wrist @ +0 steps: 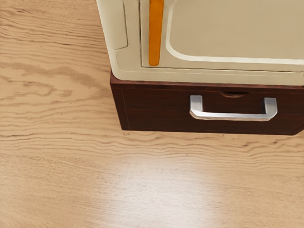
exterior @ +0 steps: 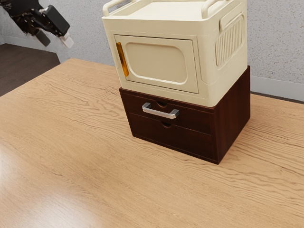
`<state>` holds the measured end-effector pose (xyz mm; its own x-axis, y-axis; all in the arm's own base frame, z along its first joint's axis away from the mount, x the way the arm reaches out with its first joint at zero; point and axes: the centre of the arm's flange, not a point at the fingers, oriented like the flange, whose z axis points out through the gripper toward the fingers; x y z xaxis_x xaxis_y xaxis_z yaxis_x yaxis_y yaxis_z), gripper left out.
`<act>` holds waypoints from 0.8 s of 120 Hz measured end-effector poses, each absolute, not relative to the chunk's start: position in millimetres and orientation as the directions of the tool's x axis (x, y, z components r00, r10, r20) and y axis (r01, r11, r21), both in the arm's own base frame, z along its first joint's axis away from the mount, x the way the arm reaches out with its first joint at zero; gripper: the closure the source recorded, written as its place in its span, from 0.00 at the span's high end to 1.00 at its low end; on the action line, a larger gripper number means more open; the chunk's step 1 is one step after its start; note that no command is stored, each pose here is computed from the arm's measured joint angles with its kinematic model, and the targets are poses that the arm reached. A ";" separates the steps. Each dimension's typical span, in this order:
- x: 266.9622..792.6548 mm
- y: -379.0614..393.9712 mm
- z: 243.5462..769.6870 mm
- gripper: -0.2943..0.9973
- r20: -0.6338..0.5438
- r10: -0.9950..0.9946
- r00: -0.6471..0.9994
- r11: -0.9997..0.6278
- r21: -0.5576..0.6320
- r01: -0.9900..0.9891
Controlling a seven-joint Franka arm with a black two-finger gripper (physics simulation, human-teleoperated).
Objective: Pull the drawer handle with one arm to open the drawer
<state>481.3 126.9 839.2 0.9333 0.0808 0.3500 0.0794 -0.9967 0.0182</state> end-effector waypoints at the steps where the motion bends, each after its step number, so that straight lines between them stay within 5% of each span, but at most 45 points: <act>1: 481.7 126.6 839.4 0.77 0.353 0.080 0.932 -0.997 0.018 0.079; 55: 500.9 154.6 826.0 0.77 0.383 0.126 0.915 -0.991 0.006 0.134; 96: 336.3 77.2 754.4 0.77 0.287 0.042 0.957 -0.999 0.040 0.032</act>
<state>336.3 77.2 754.4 0.9569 0.0420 0.2873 0.0319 -0.9987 0.0398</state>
